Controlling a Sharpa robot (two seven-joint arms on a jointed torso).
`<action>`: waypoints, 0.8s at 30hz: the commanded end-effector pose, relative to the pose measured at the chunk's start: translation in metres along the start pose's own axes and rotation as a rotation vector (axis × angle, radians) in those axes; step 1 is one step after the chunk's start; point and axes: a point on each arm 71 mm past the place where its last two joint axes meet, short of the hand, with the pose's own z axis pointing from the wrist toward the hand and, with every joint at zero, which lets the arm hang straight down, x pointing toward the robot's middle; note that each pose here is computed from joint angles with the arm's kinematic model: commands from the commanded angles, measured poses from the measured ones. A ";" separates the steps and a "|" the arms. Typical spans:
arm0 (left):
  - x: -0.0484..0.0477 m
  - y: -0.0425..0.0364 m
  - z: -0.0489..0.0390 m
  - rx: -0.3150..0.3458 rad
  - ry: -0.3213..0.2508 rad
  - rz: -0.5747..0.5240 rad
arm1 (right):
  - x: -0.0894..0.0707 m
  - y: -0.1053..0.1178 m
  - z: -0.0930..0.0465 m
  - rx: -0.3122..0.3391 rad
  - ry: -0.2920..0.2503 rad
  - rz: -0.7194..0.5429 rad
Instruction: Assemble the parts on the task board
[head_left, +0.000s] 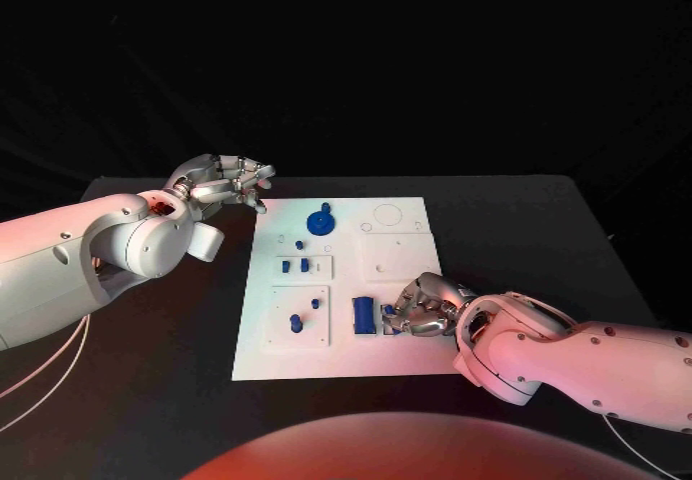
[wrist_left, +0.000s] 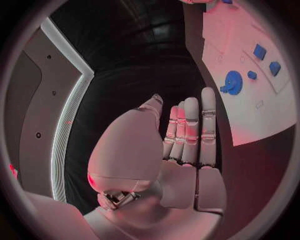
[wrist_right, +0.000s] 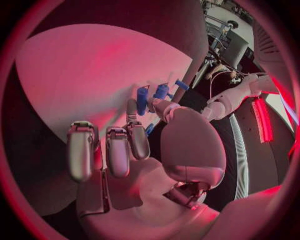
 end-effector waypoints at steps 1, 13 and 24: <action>0.0025 -0.0010 0.0002 0.004 0.021 -0.001 | 0.002 0.004 -0.001 -0.027 0.004 -0.019; 0.0021 -0.0010 -0.0002 0.003 0.020 -0.001 | 0.001 0.002 0.000 -0.024 0.002 -0.034; 0.0015 -0.0009 -0.0006 0.002 0.018 -0.001 | -0.001 0.000 -0.004 -0.043 0.013 -0.053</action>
